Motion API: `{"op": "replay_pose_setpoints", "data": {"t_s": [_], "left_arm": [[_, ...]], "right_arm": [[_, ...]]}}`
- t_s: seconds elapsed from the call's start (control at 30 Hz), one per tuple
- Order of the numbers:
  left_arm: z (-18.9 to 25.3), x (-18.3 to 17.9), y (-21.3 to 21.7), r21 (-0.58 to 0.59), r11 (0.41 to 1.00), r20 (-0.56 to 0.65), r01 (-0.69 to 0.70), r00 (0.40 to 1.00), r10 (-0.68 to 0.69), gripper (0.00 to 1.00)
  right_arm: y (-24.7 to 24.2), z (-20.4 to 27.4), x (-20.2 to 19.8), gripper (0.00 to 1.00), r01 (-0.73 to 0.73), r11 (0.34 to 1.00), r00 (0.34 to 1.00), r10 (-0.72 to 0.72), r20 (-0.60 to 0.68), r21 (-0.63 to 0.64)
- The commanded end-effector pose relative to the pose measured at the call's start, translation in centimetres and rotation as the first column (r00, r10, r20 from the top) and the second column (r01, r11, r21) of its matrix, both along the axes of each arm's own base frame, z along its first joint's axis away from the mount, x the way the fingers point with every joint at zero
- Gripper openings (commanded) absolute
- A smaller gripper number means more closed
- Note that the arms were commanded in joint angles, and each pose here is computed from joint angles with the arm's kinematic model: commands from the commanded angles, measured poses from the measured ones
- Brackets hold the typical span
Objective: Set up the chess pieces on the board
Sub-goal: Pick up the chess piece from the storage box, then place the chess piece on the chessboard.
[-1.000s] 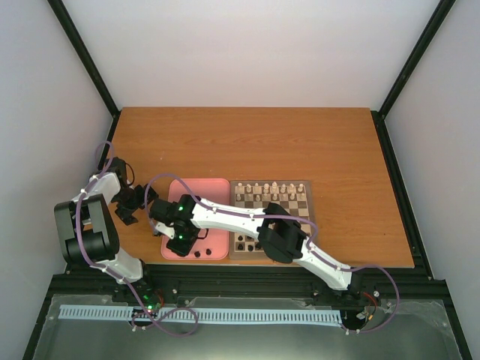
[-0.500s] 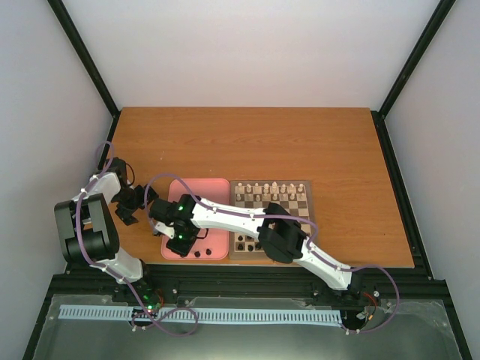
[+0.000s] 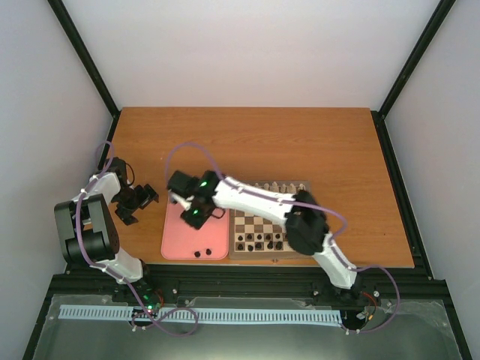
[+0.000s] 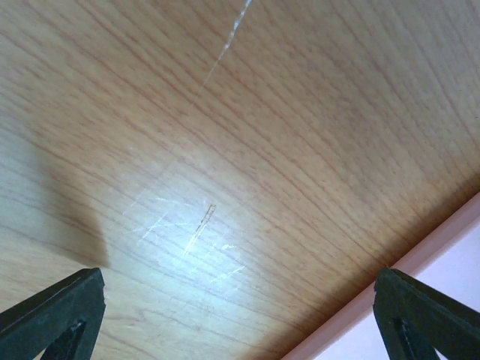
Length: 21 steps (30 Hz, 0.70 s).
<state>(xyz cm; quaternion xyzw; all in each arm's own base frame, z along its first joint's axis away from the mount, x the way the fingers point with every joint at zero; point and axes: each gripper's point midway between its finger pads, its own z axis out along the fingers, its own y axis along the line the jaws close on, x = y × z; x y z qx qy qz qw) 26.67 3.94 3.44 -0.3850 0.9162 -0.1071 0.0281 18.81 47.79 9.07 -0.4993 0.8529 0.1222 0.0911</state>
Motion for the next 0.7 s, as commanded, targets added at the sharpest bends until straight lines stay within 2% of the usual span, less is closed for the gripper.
{"op": "replay_pose_setpoints", "data": {"t_s": [0.0,0.13,0.3,0.5,0.67], "left_arm": [[0.7,0.4,0.1,0.014,1.0,0.031,0.01,0.999,-0.01,1.0],[0.7,0.6,0.1,0.012,1.0,0.035,0.01,0.999,-0.01,1.0],[0.6,0.8,0.2,0.013,1.0,0.028,0.009,1.0,-0.009,1.0],[0.2,0.7,0.3,0.019,1.0,0.016,0.008,1.0,-0.008,1.0],[-0.4,0.4,0.4,0.021,1.0,-0.004,0.008,1.0,-0.008,1.0]], "right_arm": [[-6.7,4.4,3.7,0.03,0.206,0.978,0.974,-0.207,0.09,0.011],[-14.8,3.4,2.8,0.03,0.358,0.933,0.933,-0.355,0.065,-0.046],[-23.0,1.7,-1.3,0.03,0.492,0.861,0.87,-0.491,0.041,-0.128],[-29.3,1.2,-2.9,0.03,0.67,0.732,0.742,-0.668,0.06,-0.123],[-30.8,0.4,-2.8,0.03,0.71,0.693,0.703,-0.708,0.068,-0.126]]}}
